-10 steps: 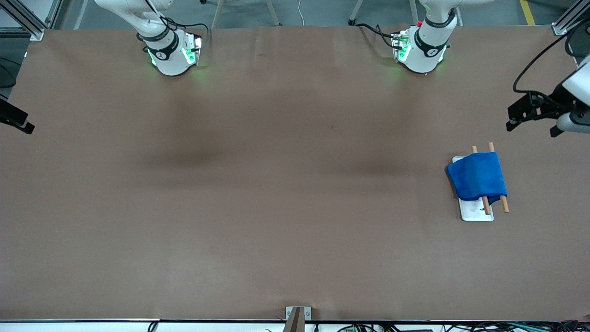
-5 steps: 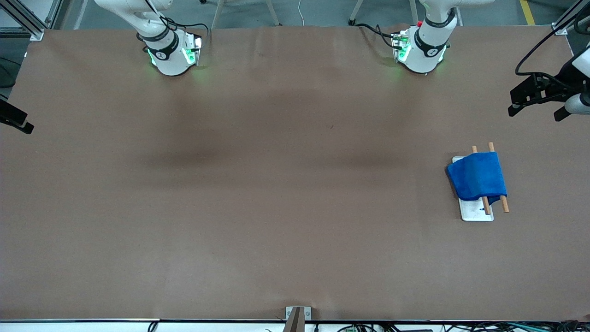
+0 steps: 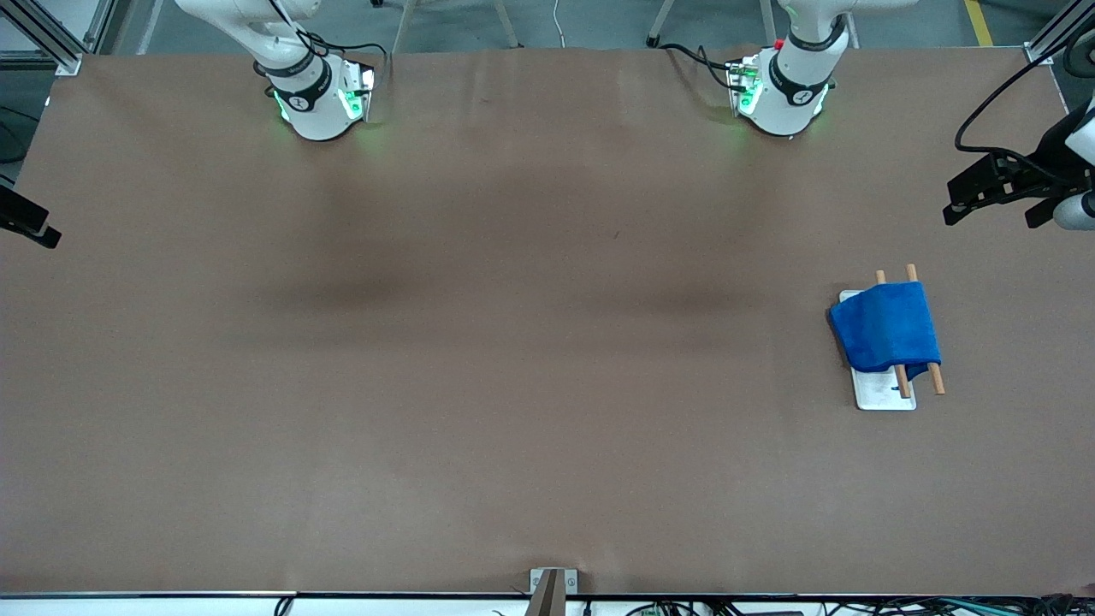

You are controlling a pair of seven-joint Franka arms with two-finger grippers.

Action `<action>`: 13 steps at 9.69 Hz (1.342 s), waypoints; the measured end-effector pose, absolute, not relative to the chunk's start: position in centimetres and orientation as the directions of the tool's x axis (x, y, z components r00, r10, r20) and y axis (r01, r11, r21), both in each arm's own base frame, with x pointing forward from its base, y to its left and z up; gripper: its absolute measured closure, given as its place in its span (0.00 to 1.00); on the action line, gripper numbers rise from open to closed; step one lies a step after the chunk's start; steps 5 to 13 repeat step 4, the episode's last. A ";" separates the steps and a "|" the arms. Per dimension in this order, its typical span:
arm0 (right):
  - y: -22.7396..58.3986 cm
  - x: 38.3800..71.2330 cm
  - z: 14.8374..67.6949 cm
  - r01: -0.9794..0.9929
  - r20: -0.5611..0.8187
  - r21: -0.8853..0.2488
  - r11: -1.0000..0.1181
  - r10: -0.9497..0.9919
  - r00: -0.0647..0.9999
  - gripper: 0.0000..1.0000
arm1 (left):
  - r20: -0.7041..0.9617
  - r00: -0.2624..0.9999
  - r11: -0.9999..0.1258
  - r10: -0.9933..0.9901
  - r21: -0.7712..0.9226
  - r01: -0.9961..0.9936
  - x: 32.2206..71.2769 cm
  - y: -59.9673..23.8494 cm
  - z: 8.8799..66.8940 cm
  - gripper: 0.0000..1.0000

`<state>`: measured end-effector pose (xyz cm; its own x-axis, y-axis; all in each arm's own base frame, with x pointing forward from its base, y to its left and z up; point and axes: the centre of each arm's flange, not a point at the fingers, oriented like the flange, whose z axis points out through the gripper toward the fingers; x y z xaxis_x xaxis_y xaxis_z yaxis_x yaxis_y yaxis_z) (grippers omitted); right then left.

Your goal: Right arm passes towel to left arm to hang

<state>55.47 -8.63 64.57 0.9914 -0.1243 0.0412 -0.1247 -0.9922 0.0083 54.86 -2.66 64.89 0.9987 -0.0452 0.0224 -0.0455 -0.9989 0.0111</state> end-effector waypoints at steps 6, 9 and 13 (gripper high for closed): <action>-8.6 55.5 64.6 -0.125 0.041 0.008 -0.992 -0.124 0.991 0.00 | 0.017 0.999 -0.999 -0.045 0.012 -0.046 54.8 -2.7 64.8 0.00; -8.6 55.5 64.6 -0.125 0.041 0.008 -0.992 -0.124 0.991 0.00 | 0.017 0.999 -0.999 -0.045 0.012 -0.046 54.8 -2.7 64.8 0.00; -8.6 55.5 64.6 -0.125 0.041 0.008 -0.992 -0.124 0.991 0.00 | 0.017 0.999 -0.999 -0.045 0.012 -0.046 54.8 -2.7 64.8 0.00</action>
